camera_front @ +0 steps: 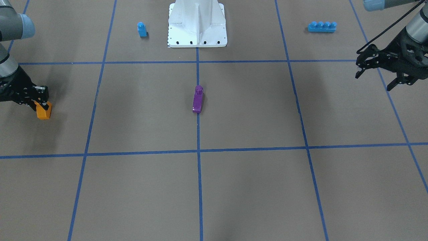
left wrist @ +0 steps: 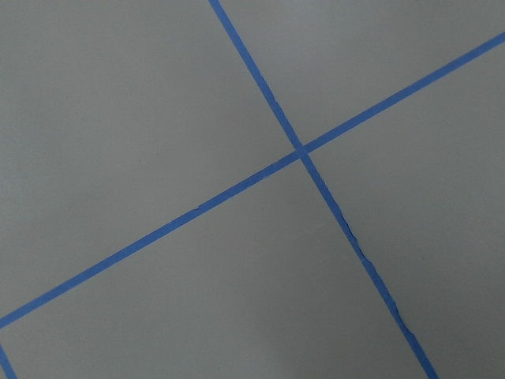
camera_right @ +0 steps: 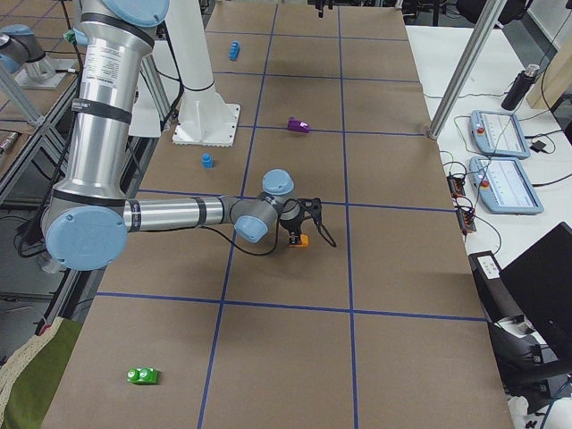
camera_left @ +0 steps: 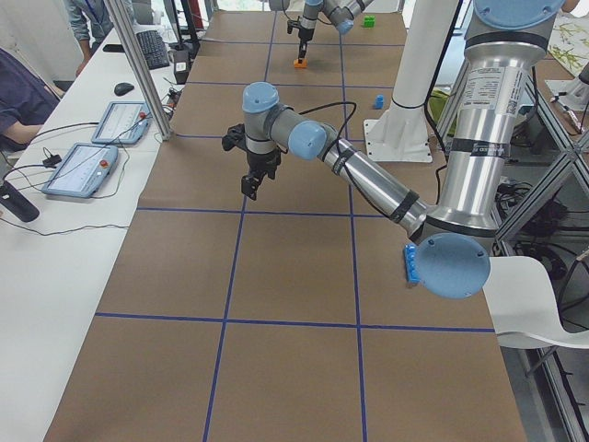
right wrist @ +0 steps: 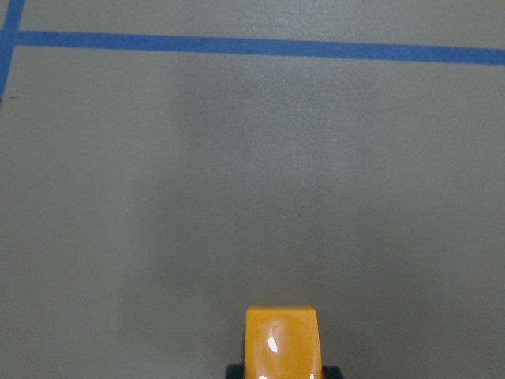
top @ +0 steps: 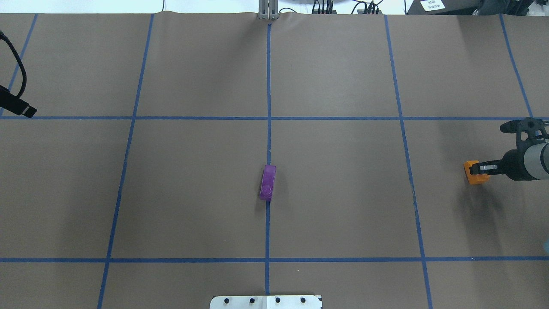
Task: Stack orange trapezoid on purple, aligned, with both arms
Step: 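Grasp the orange trapezoid block with the right gripper and lift it, then carry the orange block with the right gripper above the purple block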
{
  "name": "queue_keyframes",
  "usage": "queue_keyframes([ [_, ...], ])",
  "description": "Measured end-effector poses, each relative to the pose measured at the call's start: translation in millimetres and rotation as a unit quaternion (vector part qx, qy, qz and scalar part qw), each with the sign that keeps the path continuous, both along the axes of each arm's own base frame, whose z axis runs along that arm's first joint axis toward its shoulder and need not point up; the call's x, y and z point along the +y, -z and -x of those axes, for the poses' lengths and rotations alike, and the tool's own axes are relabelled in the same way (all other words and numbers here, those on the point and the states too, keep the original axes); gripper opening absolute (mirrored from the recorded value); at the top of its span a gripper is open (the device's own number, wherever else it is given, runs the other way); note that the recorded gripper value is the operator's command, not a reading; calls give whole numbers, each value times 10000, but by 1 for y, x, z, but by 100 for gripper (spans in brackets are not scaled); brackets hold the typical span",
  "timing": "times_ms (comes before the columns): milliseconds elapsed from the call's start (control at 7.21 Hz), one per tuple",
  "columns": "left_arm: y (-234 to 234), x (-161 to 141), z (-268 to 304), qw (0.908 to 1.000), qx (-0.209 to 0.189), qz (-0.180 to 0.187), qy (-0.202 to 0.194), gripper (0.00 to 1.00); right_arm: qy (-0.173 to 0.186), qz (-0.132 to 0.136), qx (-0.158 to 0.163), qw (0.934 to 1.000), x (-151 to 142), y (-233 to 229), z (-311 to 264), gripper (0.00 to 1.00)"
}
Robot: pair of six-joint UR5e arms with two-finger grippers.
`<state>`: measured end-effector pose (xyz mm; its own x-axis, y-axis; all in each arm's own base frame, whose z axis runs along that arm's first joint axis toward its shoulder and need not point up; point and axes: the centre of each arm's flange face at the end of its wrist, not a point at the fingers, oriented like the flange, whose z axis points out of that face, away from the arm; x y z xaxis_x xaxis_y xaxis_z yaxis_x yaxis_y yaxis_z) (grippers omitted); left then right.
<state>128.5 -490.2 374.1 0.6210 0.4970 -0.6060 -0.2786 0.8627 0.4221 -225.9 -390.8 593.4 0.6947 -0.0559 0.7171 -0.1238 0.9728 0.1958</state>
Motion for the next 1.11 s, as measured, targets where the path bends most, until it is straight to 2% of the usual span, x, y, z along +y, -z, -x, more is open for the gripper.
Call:
queue_keyframes([
  [277,-5,0,1,10000,-24,49,11,100,30,-218,-195,9996,-12,29,11,0],
  [416,-16,3,6,9999,-67,150,51,100,43,-299,-291,9991,-30,58,27,0],
  [555,-33,7,18,9994,-129,298,149,100,45,-257,-277,9993,-54,100,49,0],
  [832,-65,5,59,9971,-211,548,486,100,100,89,-67,9999,-90,214,97,0],
  [971,-79,0,81,9971,-256,505,510,100,133,298,-10,9995,-93,270,121,0],
  [1110,-102,-6,111,9978,-264,420,445,100,112,473,-88,9988,-86,318,147,0],
])
